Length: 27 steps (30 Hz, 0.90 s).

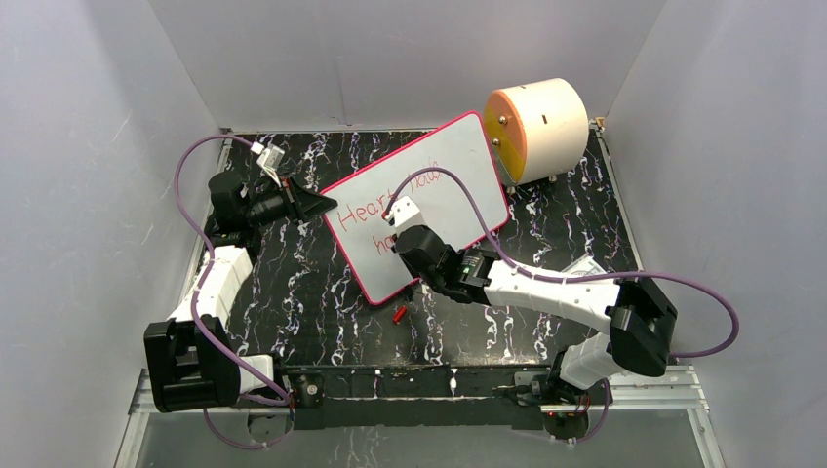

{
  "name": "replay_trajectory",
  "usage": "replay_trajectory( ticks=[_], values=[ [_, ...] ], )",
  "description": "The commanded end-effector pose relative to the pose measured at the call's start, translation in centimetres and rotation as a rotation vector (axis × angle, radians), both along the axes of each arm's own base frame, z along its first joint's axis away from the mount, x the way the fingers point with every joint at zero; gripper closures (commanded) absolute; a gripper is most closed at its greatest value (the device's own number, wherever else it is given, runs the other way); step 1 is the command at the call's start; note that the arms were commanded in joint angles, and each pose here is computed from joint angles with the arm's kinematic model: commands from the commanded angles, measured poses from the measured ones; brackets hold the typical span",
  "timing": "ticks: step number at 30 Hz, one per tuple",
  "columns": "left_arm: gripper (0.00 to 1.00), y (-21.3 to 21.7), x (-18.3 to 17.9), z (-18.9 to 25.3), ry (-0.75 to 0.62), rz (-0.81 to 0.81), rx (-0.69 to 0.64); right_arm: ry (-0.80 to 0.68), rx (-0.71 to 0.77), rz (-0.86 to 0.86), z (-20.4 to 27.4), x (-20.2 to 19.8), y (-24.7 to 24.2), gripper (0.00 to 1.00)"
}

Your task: Write a sentence on the whiteboard

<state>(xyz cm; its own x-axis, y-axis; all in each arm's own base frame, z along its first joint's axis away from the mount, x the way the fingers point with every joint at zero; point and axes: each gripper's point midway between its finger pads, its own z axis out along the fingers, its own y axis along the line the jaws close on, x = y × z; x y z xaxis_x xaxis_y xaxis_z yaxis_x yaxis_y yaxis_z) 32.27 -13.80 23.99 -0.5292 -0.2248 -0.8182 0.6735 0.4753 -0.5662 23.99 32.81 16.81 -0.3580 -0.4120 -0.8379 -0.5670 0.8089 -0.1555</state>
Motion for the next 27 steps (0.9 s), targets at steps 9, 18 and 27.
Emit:
replay_trajectory(
  ticks=[9,18,27],
  values=[
    [1.00,-0.3,-0.8,0.1,-0.013,-0.026,0.017,-0.051,0.086,-0.024,2.6,1.6,1.2,1.00],
    [1.00,-0.3,-0.8,0.1,-0.014,-0.026,0.017,-0.028,0.069,-0.044,2.1,1.5,0.4,1.00],
    [1.00,-0.3,-0.7,0.1,-0.013,-0.026,0.017,0.019,0.046,-0.042,1.0,0.8,0.0,1.00]
  ],
)
